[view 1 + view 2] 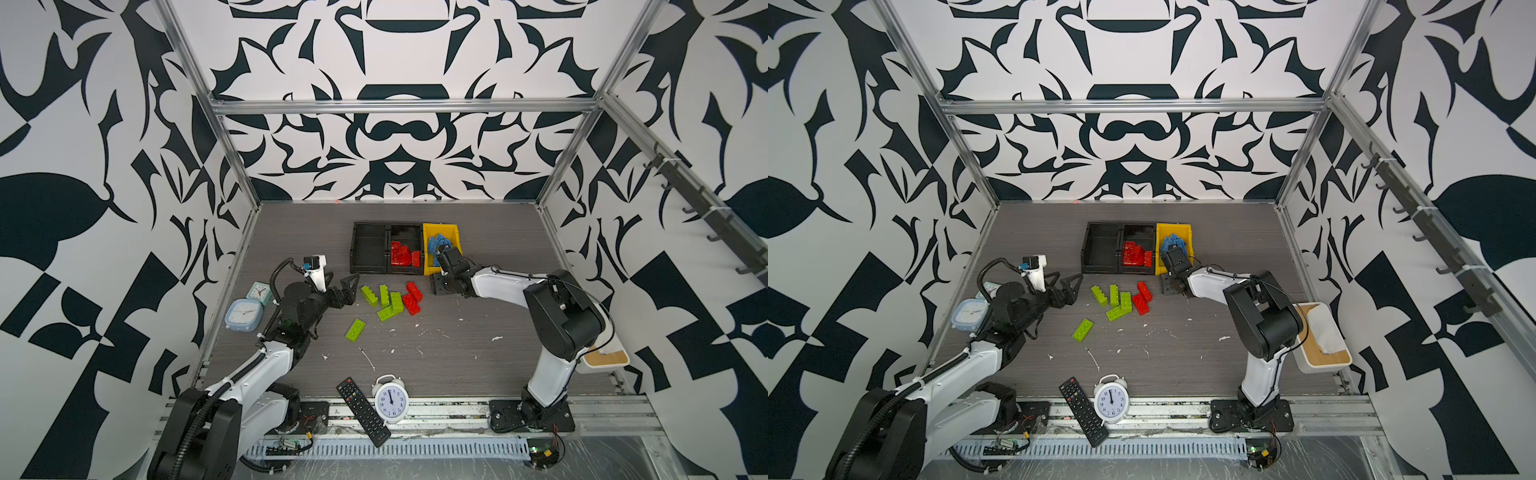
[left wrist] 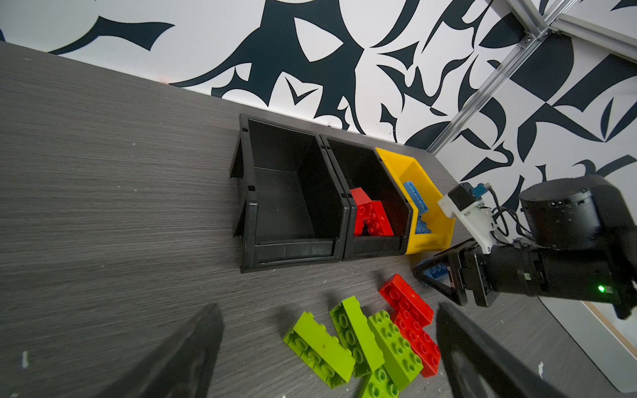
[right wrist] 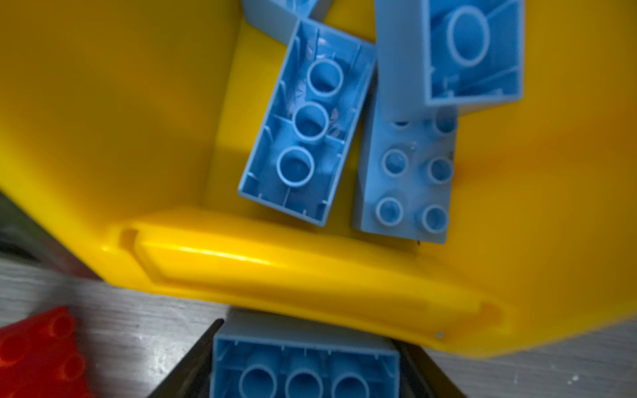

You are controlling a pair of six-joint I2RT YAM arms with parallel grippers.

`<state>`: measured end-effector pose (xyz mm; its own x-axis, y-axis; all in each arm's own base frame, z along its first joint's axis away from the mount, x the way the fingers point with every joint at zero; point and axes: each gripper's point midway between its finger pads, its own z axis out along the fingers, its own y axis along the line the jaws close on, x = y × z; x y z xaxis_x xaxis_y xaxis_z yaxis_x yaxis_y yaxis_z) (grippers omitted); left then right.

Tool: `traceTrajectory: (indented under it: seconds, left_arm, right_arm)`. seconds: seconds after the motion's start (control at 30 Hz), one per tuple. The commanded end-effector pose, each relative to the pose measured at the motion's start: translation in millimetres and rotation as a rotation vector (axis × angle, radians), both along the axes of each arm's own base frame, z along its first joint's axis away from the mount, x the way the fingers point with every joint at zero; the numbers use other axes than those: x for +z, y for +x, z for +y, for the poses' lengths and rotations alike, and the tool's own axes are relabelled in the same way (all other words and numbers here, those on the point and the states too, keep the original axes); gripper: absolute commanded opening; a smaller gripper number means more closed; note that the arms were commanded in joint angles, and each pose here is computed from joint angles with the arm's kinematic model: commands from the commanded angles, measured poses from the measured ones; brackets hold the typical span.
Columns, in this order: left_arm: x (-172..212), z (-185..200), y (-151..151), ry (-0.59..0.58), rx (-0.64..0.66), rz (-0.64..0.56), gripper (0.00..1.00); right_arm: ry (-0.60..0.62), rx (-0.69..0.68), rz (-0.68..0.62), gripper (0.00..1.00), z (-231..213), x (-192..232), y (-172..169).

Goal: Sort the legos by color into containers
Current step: 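Close the right gripper on the blue brick and lift it, then carry the blue brick with the right gripper into the yellow bin and release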

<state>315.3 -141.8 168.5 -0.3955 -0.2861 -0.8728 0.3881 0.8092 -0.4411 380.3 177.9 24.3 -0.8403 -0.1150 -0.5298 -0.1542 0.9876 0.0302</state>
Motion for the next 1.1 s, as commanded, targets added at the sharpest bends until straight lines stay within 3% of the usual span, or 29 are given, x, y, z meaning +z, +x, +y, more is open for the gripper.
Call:
traceTrajectory:
  seconds: [0.0, 0.57, 0.77, 1.07]
  left_arm:
    - [8, 0, 1, -0.006, 0.002, -0.023, 0.99]
    - [7, -2, 1, -0.016, -0.007, -0.016, 0.99]
    - [7, -1, 1, -0.014, -0.002, -0.019, 0.99]
    - [9, 2, 0, -0.011, 0.016, -0.028, 0.99]
  right_arm:
    - [0.011, -0.001, -0.012, 0.60, -2, 9, -8]
    - [0.076, 0.005, -0.126, 0.51, -10, 63, -51]
    - [0.048, 0.027, -0.241, 0.51, -9, 114, -26]
    - [0.188, 0.072, -0.256, 0.51, -1, 143, 39]
